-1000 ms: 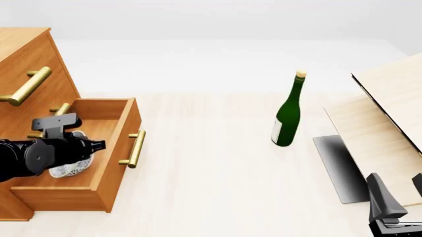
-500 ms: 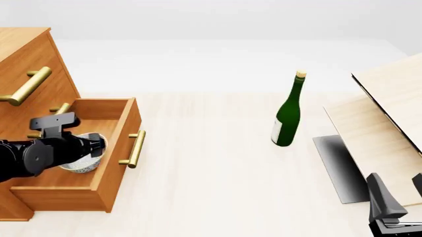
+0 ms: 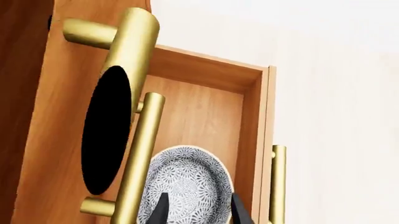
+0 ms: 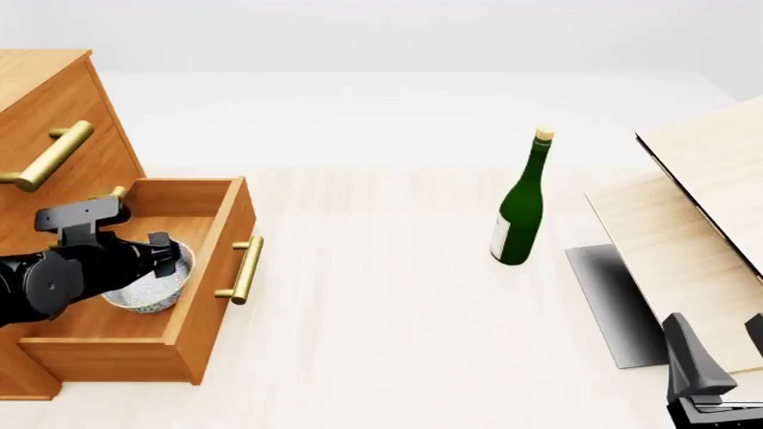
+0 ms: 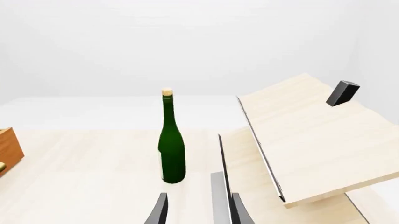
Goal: Put the bowl in the bottom drawer of the cabinet.
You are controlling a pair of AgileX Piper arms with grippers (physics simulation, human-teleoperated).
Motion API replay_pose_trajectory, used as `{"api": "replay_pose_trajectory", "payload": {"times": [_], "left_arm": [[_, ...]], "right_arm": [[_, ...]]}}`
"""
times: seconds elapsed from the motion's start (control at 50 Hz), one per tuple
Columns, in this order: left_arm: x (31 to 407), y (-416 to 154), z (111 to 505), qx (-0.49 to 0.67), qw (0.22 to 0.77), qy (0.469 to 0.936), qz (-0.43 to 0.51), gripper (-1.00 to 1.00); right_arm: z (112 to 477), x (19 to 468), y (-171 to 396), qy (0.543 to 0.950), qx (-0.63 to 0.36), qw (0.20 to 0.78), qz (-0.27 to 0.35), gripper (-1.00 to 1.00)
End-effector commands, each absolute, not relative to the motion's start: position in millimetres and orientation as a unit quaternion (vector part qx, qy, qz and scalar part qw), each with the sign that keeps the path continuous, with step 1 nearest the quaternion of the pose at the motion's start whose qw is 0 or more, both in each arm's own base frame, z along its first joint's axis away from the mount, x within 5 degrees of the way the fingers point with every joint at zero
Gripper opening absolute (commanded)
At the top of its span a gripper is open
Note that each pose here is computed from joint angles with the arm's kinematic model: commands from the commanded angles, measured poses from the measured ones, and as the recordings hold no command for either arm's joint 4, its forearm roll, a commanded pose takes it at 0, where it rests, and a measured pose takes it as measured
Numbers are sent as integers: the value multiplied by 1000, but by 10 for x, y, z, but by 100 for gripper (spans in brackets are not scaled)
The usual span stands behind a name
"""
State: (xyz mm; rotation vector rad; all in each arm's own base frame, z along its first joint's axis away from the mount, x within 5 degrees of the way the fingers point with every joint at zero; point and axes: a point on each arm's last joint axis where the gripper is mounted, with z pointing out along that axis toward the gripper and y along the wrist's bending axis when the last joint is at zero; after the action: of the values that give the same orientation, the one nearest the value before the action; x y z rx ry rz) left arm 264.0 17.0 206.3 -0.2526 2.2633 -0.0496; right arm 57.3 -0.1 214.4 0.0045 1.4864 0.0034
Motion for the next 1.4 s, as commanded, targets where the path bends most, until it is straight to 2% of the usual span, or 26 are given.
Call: {"api": "replay_pose_trajectory", "payload": {"times": [0.02,0.6,1.04,1.18,1.4], "left_arm": [[2661,118,2259,-84,450,889,-22,100],[2613,-76,2683,-64,495,865,-51,100],[2536,-244,2801,-43,536,839,-80,100],[2445,-325,2856,-37,552,827,-98,100],[2099,-473,2932,-21,605,781,-153,100]], "right_arm": [[2144,573,-1,677,2,736,2,100],[2144,573,-1,677,2,736,2,100],[2144,573,-1,677,2,736,2,100],[2144,573,-1,677,2,736,2,100],[2144,573,-1,677,2,736,2,100]]}}
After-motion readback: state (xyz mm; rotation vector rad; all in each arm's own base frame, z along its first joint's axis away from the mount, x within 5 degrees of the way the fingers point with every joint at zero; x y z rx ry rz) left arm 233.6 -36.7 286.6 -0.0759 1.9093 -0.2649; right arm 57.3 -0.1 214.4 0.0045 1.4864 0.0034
